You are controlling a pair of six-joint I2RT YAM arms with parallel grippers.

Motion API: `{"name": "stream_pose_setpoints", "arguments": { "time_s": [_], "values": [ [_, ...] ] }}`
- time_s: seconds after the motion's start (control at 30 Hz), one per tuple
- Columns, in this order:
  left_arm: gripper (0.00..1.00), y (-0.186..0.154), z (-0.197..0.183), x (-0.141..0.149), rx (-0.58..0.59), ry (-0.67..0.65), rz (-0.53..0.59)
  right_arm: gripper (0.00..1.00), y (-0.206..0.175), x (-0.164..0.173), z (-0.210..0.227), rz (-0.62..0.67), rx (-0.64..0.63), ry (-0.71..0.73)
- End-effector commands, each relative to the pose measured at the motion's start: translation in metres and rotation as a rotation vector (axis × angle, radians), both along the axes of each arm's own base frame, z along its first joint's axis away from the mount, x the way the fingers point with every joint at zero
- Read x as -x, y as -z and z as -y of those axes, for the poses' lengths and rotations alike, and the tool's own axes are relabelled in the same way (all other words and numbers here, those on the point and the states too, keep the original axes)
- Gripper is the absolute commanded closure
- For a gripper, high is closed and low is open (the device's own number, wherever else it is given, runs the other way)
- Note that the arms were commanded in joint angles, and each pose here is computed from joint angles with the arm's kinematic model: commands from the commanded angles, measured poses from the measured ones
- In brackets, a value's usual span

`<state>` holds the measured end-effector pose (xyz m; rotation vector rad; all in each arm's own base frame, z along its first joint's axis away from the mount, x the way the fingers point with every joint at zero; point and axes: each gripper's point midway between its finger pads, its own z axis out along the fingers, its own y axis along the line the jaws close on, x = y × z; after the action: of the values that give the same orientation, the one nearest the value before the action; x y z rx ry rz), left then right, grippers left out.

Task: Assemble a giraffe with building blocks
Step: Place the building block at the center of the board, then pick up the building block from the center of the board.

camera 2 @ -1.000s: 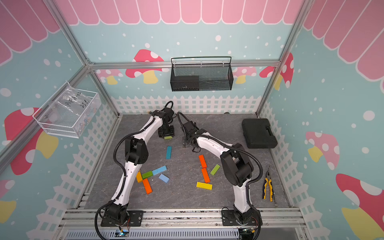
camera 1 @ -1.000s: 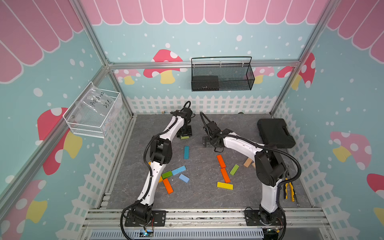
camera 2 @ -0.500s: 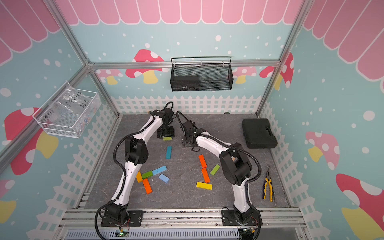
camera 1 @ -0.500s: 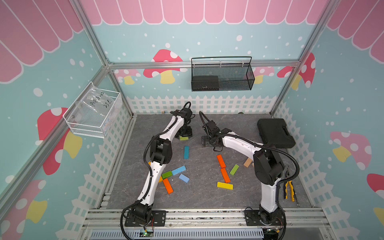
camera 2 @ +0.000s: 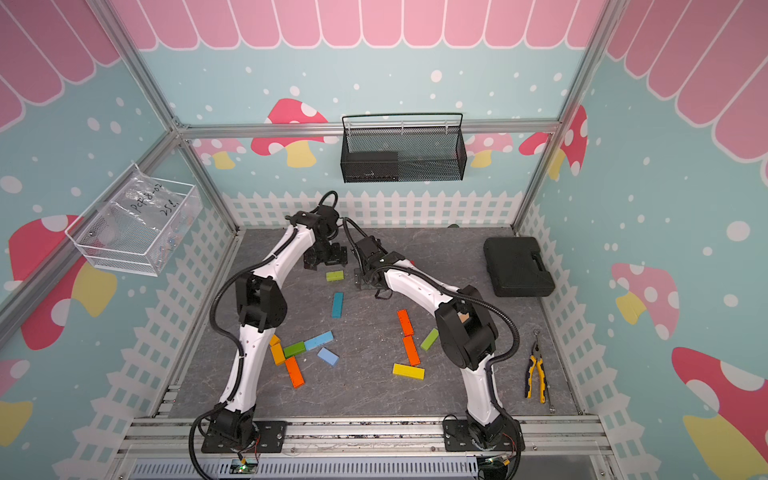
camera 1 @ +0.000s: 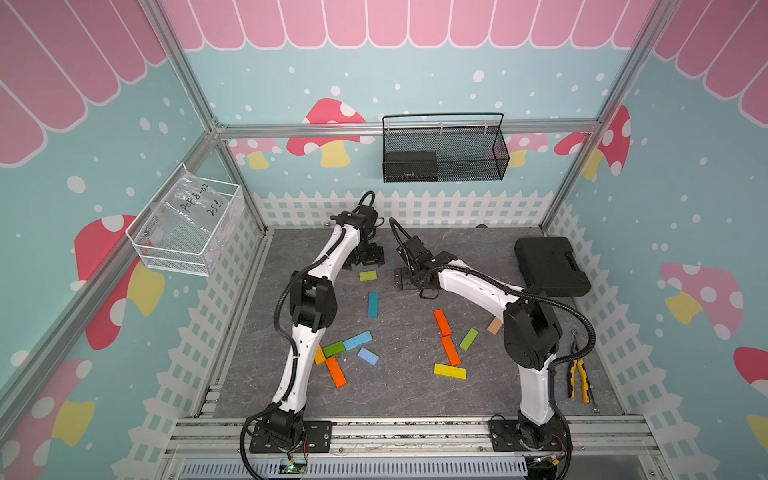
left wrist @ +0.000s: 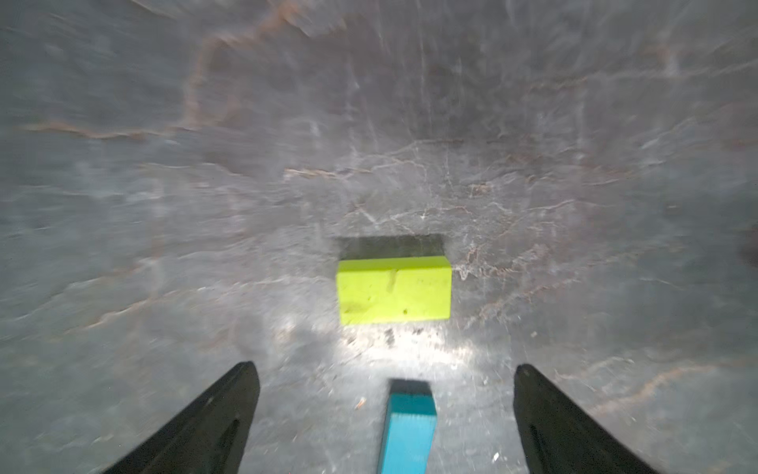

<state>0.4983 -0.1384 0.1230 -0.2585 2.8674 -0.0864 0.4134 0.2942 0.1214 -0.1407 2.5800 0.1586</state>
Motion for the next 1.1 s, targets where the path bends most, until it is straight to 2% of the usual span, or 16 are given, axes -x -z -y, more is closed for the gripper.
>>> {"name": "stream_pose_setpoints", "arguments": {
  "time_s": [0.0, 0.1, 0.17, 0.3, 0.47, 0.67, 0.83, 0.93, 1.07],
  "values": [
    [0.02, -0.127, -0.050, 0.012, 0.028, -0.147, 0.310, 0.06, 0.012, 0.013, -0.020, -0.061, -0.006, 0.005],
    [0.03, -0.170, -0.076, 0.051, 0.047, -0.207, 0.444, 0.07, 0.020, 0.020, -0.046, -0.084, -0.015, -0.011],
    [0.04, -0.178, -0.087, 0.078, 0.062, -0.232, 0.481, 0.08, 0.025, 0.023, -0.064, -0.093, -0.021, -0.025],
    [0.04, -0.165, -0.099, 0.126, 0.082, -0.247, 0.472, 0.10, 0.043, 0.029, -0.089, -0.124, 0.015, -0.040],
    [0.04, -0.132, -0.100, 0.162, 0.088, -0.225, 0.404, 0.13, 0.061, 0.035, -0.105, -0.154, 0.043, -0.057],
    [0.04, -0.113, -0.098, 0.183, 0.104, -0.210, 0.373, 0.16, 0.081, 0.039, -0.116, -0.179, 0.077, -0.068],
    [0.04, -0.112, -0.098, 0.188, 0.106, -0.203, 0.376, 0.27, 0.090, 0.035, -0.116, -0.172, 0.099, -0.062],
    [0.04, -0.114, -0.097, 0.189, 0.113, -0.195, 0.381, 0.40, 0.093, 0.032, -0.116, -0.165, 0.109, -0.061],
    [0.04, -0.116, -0.098, 0.190, 0.111, -0.193, 0.387, 0.42, 0.101, 0.032, -0.118, -0.180, 0.118, -0.064]
  ]
}}
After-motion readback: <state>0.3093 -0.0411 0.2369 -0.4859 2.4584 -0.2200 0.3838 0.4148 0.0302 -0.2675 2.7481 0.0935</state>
